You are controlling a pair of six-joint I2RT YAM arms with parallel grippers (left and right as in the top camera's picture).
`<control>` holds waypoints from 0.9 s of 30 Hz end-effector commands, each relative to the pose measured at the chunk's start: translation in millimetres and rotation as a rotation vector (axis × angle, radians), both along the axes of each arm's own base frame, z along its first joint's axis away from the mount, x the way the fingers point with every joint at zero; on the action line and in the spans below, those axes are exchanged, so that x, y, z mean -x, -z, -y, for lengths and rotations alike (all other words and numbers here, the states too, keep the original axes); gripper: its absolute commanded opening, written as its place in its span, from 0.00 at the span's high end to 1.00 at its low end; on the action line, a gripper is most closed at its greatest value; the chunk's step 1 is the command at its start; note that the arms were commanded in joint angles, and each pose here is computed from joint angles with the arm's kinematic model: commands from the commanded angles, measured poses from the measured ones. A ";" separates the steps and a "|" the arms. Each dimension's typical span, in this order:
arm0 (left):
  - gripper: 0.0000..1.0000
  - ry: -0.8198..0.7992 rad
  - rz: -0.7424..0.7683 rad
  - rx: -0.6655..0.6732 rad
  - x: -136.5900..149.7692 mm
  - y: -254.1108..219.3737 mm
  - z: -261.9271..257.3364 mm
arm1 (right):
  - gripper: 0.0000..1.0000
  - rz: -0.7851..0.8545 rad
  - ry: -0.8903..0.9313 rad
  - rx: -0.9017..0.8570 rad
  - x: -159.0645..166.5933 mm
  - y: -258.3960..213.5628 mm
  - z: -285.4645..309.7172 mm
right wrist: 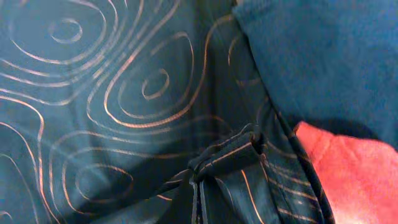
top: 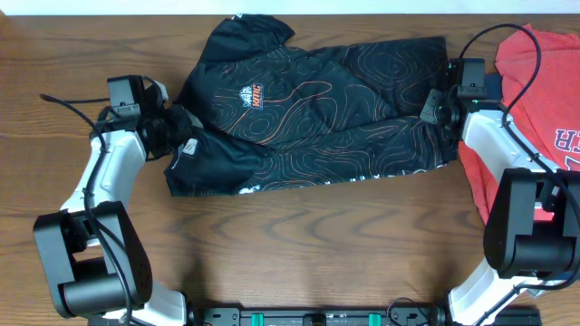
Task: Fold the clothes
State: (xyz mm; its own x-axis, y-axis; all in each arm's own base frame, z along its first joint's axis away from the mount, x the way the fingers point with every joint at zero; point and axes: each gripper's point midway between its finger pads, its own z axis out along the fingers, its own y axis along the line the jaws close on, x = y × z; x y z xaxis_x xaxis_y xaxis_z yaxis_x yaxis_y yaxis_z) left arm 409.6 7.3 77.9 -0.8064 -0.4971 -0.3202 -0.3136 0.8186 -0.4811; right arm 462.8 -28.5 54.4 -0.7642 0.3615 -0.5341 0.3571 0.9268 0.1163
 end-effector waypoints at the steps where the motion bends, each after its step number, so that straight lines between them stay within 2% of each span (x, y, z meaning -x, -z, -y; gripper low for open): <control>1: 0.94 -0.020 0.009 0.005 -3.5 -0.6 -1.0 | 0.99 0.000 0.028 0.037 0.2 0.3 10.5; 2: 0.94 -0.020 0.011 0.005 -4.0 -0.9 -1.1 | 0.99 -0.003 0.039 0.049 1.1 0.4 14.2; 3: 0.88 -0.021 0.011 0.005 -4.0 -0.9 -1.3 | 0.97 -0.008 0.052 0.066 2.6 0.5 19.0; 4: 0.73 -0.020 0.011 0.005 -3.8 -0.8 -1.2 | 0.92 -0.013 0.063 0.076 4.0 0.8 22.9; 6: 0.43 -0.020 0.003 0.007 -2.2 0.0 -0.8 | 0.69 -0.017 0.075 0.078 5.3 1.2 28.4; 8: 0.20 -0.016 -0.011 0.016 0.9 1.2 0.9 | 0.63 -0.019 0.075 0.066 5.9 1.7 29.7; 9: 0.13 -0.017 -0.029 0.019 4.7 3.2 1.6 | 0.60 -0.025 0.071 0.057 7.4 1.9 28.9; 11: 0.12 -0.017 -0.087 0.028 16.9 9.2 3.7 | 0.58 -0.047 0.071 0.053 13.0 2.7 28.9; 15: 0.12 -0.025 -0.274 0.039 57.7 24.2 7.5 | 0.63 -0.118 0.068 0.051 30.3 7.0 27.5; 17: 0.12 -0.048 -0.383 -0.013 81.7 32.3 -0.2 | 0.71 -0.167 0.061 0.039 40.8 12.2 24.8; 19: 0.12 -0.071 -0.462 -0.087 99.7 37.9 -12.0 | 0.74 -0.215 0.039 0.014 51.3 17.4 18.9; 22: 0.12 -0.092 -0.502 -0.167 110.5 44.3 -25.2 | 0.73 -0.273 0.022 0.007 64.2 22.4 15.4; 27: 0.10 -0.118 -0.461 -0.174 104.8 57.3 -27.2 | 0.69 -0.288 0.005 0.012 67.2 23.3 13.6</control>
